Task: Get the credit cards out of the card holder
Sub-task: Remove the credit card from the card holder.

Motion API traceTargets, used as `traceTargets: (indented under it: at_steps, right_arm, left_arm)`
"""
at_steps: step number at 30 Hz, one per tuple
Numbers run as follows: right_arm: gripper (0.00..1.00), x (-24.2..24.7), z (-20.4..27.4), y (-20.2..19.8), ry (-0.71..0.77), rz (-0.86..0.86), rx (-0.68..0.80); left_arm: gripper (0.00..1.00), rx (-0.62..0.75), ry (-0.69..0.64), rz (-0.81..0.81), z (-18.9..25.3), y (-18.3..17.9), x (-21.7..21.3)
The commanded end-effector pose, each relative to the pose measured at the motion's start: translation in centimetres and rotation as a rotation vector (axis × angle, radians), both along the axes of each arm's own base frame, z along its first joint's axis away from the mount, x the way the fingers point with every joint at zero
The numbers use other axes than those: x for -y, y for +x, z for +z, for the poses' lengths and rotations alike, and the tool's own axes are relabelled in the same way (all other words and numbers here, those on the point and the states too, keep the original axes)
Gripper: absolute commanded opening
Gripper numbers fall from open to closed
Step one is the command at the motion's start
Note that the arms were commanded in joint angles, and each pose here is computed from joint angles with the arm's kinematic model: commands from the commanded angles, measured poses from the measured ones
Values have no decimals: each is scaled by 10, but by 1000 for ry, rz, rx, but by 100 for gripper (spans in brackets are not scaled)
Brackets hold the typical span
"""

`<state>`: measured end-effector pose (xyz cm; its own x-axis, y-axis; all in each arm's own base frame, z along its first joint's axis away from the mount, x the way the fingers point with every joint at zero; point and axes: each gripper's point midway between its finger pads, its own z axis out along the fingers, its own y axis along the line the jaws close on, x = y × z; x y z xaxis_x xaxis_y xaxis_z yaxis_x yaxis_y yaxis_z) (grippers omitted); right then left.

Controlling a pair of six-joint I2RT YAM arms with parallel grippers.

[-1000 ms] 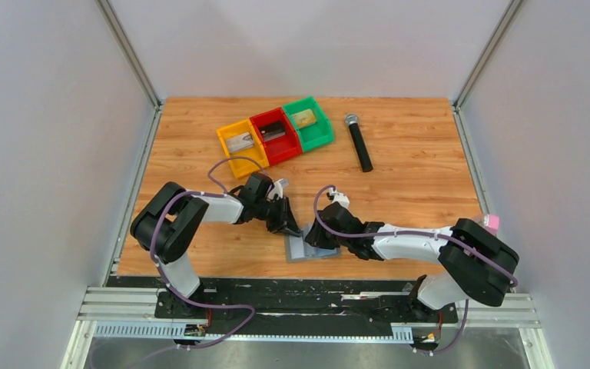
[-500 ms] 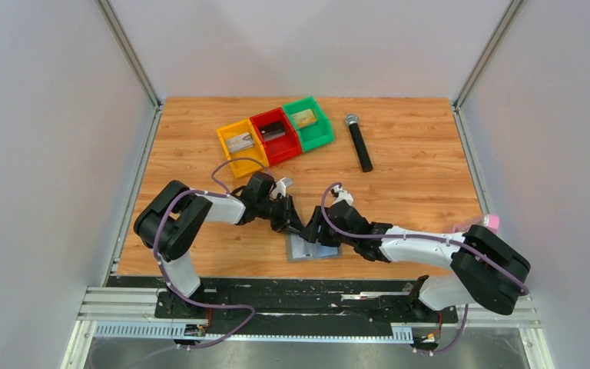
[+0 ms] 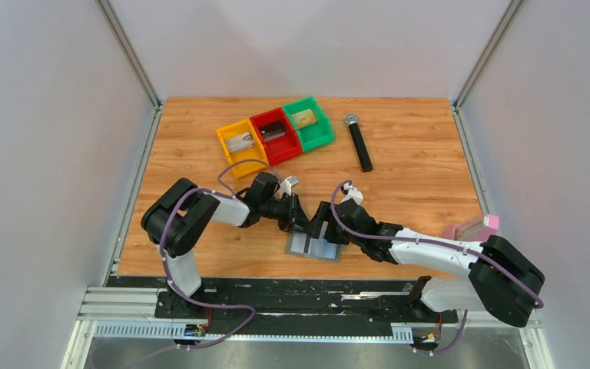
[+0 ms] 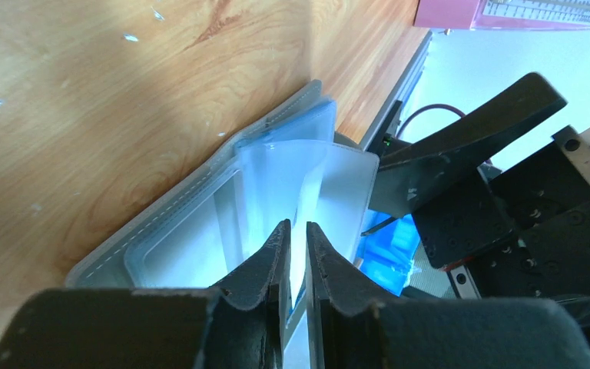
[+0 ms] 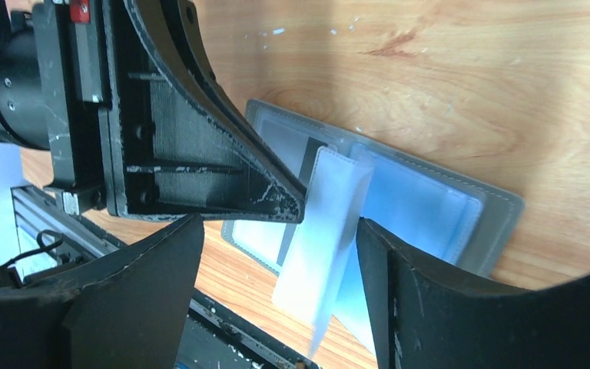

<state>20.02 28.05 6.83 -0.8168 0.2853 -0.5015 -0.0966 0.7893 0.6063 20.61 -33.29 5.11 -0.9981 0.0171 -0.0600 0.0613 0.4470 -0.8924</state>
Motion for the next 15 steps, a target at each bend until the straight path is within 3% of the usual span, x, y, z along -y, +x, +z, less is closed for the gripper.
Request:
traceTargets:
  at_steps: [1, 8, 15]
  right_arm:
    - [75, 16, 12, 12, -25, -78, 43]
    - [78, 41, 27, 14, -69, -148, 68]
    - [75, 42, 60, 12, -15, -129, 129]
  left_arm:
    - [20, 15, -63, -38, 11, -6, 13]
    - [20, 18, -72, -63, 15, -12, 24]
    - [20, 28, -87, -77, 19, -13, 32]
